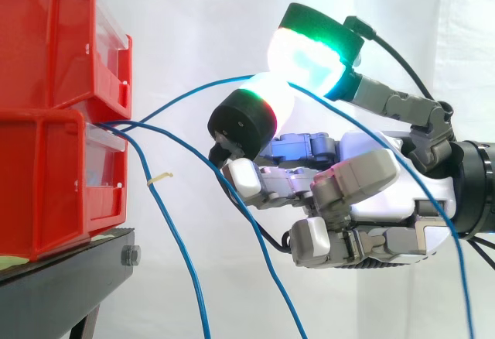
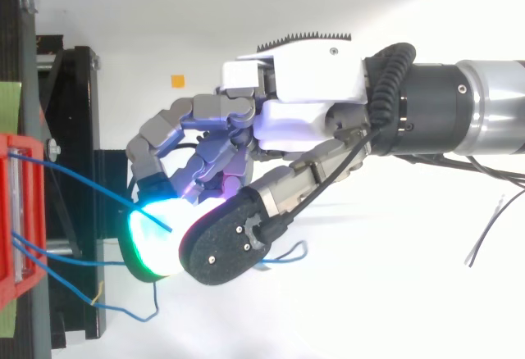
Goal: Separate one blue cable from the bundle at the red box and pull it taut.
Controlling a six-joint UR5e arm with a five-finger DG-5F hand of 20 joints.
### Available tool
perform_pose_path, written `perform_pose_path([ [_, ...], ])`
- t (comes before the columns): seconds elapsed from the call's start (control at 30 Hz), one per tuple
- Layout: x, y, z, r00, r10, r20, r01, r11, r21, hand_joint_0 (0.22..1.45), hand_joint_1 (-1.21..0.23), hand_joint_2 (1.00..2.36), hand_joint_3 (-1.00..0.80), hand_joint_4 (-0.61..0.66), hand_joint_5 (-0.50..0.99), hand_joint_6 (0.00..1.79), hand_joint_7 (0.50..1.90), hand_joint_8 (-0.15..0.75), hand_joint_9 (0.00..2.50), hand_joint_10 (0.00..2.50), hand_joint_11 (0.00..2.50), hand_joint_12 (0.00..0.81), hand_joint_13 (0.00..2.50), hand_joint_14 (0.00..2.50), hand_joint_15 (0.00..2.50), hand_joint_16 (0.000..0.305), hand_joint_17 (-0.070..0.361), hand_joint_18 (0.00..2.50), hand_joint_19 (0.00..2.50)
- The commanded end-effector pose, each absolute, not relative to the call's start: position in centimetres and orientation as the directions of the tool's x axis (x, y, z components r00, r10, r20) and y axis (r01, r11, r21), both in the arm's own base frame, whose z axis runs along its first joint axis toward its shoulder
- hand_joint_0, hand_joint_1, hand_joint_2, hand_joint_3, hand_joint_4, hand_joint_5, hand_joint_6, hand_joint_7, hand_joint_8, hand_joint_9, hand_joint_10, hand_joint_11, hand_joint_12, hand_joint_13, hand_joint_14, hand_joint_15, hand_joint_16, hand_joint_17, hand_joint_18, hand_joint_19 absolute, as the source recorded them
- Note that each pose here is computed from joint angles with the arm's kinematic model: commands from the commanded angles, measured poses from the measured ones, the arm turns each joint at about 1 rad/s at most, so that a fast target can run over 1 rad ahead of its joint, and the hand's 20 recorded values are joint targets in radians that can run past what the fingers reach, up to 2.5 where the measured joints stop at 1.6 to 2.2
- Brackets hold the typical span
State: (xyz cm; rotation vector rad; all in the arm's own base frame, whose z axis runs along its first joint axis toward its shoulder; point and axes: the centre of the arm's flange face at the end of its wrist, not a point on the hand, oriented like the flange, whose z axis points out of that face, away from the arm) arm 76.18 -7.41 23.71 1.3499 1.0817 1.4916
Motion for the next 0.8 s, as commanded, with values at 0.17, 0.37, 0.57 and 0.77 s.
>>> perform_pose_path([
  [0.17,76.19,-7.44,23.73,-0.076,0.957,0.280,-0.032,-0.283,0.958,0.66,-0.77,1.02,-0.12,0.02,-0.19,0.88,1.22,0.310,0.74,0.02,0.64,0.334,1.47,0.01,1.58,0.046,0.103,1.02,1.00],
  [0.37,76.22,-7.44,23.74,-0.067,0.957,0.281,-0.036,-0.284,0.958,0.67,-0.77,1.02,-0.12,0.02,-0.19,0.88,1.22,0.310,0.74,0.02,0.66,0.320,1.48,0.01,1.70,0.046,0.104,1.14,1.24],
  [0.57,76.19,-7.52,23.71,-0.058,0.958,0.281,-0.036,-0.284,0.958,0.67,-0.76,1.02,-0.13,0.02,-0.19,0.88,1.23,0.310,0.72,0.02,0.62,0.369,1.28,0.03,1.20,0.047,0.105,1.16,1.23],
  [0.77,76.17,-7.52,23.66,-0.058,0.958,0.281,-0.036,-0.284,0.958,0.67,-0.77,1.02,-0.12,0.02,-0.19,0.88,1.22,0.312,0.72,0.01,0.50,0.394,1.17,0.01,0.28,0.046,0.103,1.01,0.78],
])
